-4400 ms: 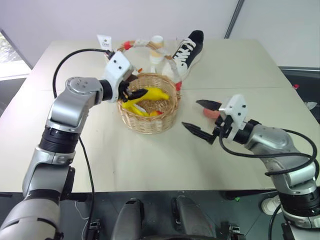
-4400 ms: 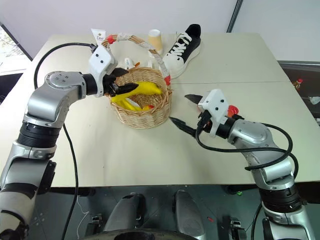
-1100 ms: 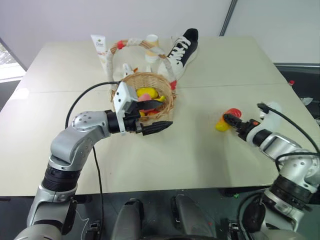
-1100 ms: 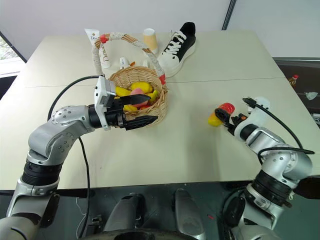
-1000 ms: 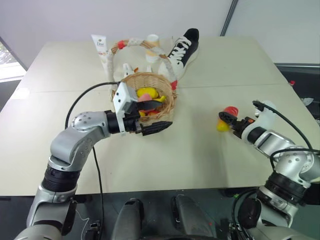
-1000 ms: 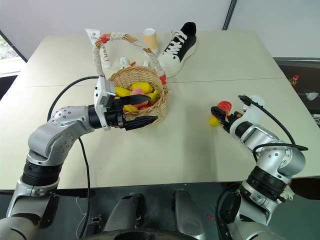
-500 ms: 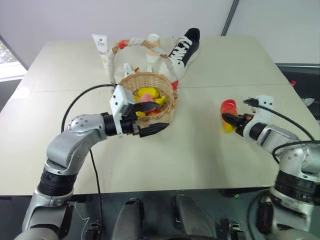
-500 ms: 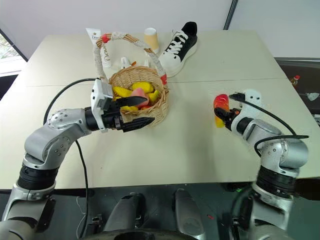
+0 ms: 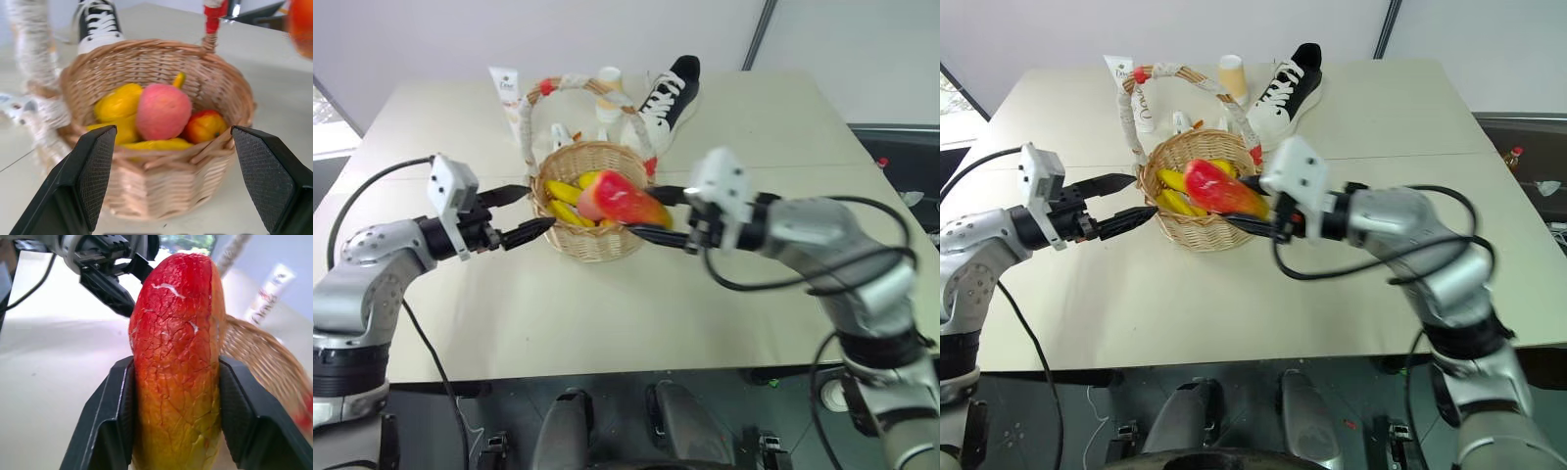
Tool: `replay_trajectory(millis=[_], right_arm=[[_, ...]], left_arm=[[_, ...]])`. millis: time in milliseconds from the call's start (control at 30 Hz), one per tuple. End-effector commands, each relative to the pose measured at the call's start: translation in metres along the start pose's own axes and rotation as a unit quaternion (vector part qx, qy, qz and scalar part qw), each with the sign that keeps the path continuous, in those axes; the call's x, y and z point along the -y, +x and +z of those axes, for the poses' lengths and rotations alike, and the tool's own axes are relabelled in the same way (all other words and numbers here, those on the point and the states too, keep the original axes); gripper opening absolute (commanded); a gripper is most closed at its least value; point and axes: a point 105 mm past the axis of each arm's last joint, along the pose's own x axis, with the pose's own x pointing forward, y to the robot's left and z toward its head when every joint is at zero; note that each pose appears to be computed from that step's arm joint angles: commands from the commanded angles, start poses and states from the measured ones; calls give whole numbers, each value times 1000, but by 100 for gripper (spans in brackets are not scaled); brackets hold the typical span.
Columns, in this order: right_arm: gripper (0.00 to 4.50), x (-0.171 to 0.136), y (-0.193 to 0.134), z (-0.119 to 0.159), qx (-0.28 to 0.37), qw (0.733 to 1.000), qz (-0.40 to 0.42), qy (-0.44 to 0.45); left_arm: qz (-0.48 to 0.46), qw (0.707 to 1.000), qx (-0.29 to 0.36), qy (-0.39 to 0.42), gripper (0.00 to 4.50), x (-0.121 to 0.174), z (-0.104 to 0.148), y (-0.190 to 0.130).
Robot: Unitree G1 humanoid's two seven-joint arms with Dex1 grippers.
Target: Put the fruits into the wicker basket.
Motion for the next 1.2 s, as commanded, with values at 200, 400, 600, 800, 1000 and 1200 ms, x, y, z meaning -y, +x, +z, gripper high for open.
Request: replay_trajectory(millis=[200,400,600,800,1000,1200], right_arm=[[279,38,52,-6,-29,995,-90,-21],[443,31,45,16,28,995,-77,-61],[443,7,-7,39,104,992,-23,-68],[443,8,-46,10,65,996,-59,25],[443,37,-40,-32,21,982,-170,81],[392,74,-14,-45,61,955,-245,153]], left_arm=[[11,999,29,16,401,16,15,-4],[12,999,32,11,401,18,16,-2],[2,999,37,10,401,17,19,5],[-14,999,41,3,401,18,17,13],[-26,998,55,-15,401,20,17,22],[-33,997,60,-31,401,28,12,27]])
